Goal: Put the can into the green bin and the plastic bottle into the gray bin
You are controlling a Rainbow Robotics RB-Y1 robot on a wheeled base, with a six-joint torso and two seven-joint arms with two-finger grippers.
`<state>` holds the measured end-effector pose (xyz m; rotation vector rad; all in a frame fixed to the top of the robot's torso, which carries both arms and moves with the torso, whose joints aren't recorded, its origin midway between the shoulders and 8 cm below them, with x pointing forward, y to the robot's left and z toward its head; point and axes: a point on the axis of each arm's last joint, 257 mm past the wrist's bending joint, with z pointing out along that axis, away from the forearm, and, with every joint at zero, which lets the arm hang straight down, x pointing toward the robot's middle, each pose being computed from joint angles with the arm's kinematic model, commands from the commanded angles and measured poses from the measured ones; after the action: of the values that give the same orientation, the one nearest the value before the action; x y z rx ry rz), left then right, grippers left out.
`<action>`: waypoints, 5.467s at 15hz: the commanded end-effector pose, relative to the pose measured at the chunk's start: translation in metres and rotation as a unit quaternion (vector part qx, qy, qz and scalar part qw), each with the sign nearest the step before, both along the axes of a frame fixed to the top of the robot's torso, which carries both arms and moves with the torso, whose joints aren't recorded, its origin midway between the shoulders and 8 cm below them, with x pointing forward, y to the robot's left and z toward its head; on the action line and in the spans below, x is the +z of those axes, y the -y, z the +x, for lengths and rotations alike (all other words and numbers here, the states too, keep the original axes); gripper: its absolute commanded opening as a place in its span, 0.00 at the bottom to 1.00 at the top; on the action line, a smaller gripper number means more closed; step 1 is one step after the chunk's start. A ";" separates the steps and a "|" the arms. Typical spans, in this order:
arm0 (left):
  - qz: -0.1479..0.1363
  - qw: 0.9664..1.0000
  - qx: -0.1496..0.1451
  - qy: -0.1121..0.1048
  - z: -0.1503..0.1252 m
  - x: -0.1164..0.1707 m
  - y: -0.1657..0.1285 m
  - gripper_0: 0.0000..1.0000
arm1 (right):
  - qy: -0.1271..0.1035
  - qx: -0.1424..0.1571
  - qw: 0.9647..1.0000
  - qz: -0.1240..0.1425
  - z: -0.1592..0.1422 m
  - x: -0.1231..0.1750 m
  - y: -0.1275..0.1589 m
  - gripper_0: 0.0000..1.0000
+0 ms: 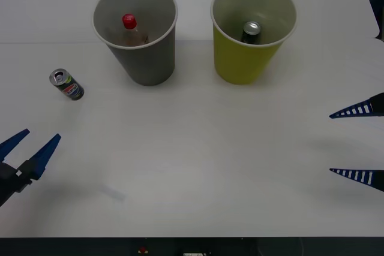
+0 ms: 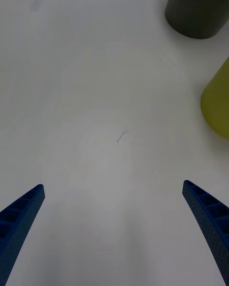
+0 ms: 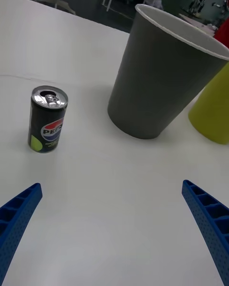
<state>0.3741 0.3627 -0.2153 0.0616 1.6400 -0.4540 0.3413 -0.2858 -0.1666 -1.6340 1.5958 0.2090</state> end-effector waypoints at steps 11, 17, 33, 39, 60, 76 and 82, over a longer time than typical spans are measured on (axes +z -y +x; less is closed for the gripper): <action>0.054 0.994 0.085 0.034 0.079 -0.031 -0.016 1.00 | 0.000 0.000 1.000 0.000 0.000 0.000 0.000 1.00; 0.064 0.990 0.114 0.052 0.127 -0.042 -0.019 1.00 | 0.000 0.000 1.000 0.000 0.000 0.000 0.000 1.00; 0.047 0.985 0.158 0.041 0.224 -0.047 0.009 1.00 | 0.000 0.000 1.000 0.000 0.000 0.000 0.000 1.00; 0.047 0.986 0.158 0.038 0.228 -0.045 0.010 1.00 | 0.000 0.000 1.000 0.000 0.000 0.000 0.000 1.00; 0.023 0.994 0.080 0.067 0.216 -0.023 0.036 0.00 | 0.000 0.000 1.000 0.000 0.000 0.000 0.000 1.00; 0.020 0.983 -0.182 0.021 0.123 0.050 0.046 0.00 | 0.000 0.000 1.000 0.000 0.000 0.000 0.000 1.00; 0.062 0.974 -0.217 -0.027 0.095 0.085 0.055 0.00 | 0.000 0.000 1.000 0.000 0.000 0.000 0.000 1.00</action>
<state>0.4715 0.3103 -0.1353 0.5063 1.6979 -0.6868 0.3413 -0.2858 -0.1666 -1.6341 1.5957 0.2089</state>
